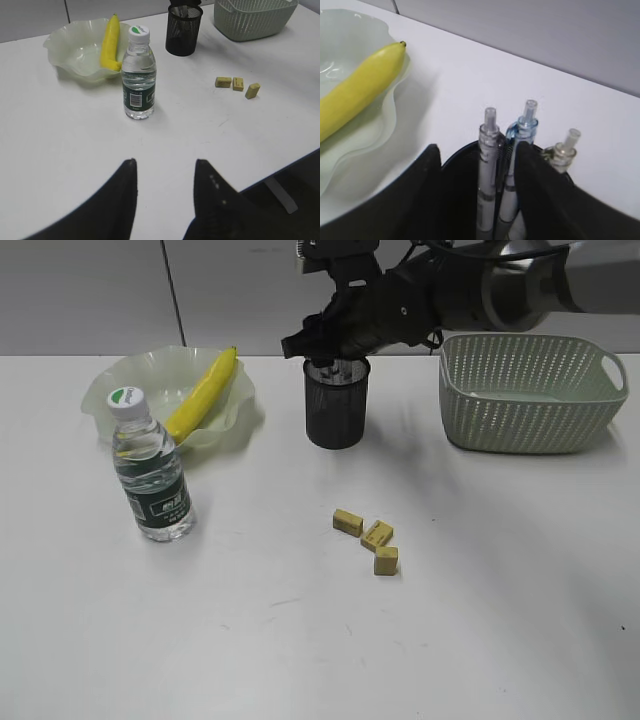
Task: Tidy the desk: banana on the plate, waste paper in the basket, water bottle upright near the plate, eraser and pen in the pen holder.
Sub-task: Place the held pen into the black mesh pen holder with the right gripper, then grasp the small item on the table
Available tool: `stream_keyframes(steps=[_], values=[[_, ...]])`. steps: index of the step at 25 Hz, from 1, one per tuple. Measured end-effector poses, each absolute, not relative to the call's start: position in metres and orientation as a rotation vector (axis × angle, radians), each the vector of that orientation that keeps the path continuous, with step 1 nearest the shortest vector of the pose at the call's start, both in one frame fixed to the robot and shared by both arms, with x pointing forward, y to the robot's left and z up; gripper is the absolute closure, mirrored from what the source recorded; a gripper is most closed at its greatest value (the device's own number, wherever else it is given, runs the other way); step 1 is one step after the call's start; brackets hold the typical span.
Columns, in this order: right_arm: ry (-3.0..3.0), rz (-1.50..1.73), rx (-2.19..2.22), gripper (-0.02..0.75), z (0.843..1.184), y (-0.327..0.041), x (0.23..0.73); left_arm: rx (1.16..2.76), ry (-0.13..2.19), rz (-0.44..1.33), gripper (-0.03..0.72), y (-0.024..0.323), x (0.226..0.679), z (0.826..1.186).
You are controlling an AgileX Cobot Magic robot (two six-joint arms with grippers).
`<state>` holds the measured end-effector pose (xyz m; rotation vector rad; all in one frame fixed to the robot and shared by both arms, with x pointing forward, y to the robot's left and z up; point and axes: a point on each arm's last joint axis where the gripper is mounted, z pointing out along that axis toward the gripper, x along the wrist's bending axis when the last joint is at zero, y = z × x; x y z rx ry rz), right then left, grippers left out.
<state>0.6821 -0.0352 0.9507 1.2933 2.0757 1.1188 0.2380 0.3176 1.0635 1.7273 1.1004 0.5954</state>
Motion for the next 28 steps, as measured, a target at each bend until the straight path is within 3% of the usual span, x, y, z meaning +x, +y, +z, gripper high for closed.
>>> stream_keyframes(steps=[2,8,19,28], values=[[2.085,1.102,1.3,0.316,0.95,-0.036,0.682,1.727,1.1,0.595,0.4,0.318,0.238,1.063],[2.129,0.999,1.347,0.29,0.967,-0.043,0.673,1.727,1.1,0.595,0.4,0.318,0.238,1.063],[2.251,0.631,1.442,0.29,1.069,-0.088,0.615,1.727,1.1,0.595,0.4,0.318,0.238,1.063],[2.289,0.629,1.379,0.29,1.17,-0.136,0.533,1.727,1.1,0.595,0.4,0.318,0.238,1.063]])
